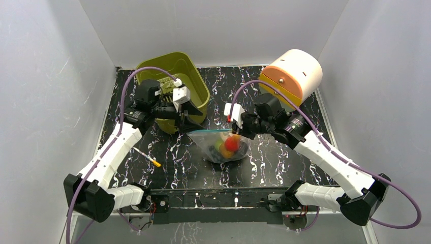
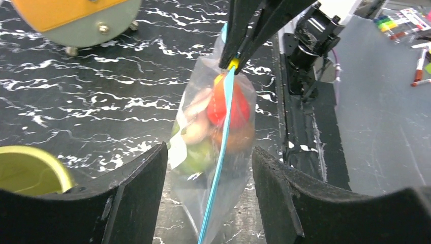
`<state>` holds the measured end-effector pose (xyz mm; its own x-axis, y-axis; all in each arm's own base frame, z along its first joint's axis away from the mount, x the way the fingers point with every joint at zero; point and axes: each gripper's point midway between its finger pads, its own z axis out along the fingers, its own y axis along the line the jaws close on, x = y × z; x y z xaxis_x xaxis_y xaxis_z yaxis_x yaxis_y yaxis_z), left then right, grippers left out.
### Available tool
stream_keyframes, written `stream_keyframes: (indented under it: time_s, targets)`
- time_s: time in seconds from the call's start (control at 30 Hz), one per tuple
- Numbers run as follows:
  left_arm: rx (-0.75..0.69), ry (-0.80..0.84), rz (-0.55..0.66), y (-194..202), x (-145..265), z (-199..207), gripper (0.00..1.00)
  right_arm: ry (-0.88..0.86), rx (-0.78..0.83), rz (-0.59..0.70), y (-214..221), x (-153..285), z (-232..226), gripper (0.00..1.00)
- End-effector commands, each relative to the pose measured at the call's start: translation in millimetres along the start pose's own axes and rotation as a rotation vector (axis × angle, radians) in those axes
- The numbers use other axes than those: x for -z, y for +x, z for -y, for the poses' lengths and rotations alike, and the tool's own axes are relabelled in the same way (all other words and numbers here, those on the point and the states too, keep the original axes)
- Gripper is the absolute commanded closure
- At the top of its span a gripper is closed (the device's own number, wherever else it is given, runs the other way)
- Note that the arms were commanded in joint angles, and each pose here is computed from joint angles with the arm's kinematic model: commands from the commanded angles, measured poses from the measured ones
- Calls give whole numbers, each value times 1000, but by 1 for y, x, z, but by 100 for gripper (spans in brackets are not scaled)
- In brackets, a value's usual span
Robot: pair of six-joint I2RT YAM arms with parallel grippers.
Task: Place the food in the zip-top bag and seal the zipper
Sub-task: Zip the zipper food storage bag at the center of the board.
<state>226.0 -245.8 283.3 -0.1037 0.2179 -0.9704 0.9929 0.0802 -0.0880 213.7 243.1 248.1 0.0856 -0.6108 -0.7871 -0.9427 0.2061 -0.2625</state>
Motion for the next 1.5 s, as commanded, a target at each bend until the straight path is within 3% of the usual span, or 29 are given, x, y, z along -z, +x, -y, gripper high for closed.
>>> stream_keyframes:
  time_s: [0.0,0.27,0.33,0.37,0.43,0.77,1.07,1.47]
  targets:
    - [-18,124,33,-1,-16,17,39,40,86,180,-54,9,17,100]
    - [-13,232,-8,17,-66,29,42,31,83,213,-59,2,18,100]
    - [-12,237,-8,18,-71,26,65,19,84,223,-61,2,16,100]
    - [-6,238,-11,19,-73,24,72,16,85,226,-60,2,14,100]
    - [6,234,-19,22,-74,22,100,15,84,218,-58,4,13,100]
    - [37,27,-189,46,-41,17,100,124,15,-6,-4,31,12,100]
    - [34,-36,-207,49,-24,5,100,190,-10,-119,24,54,10,100]
    - [42,-25,-154,41,-25,5,100,235,-55,-160,30,64,14,100]
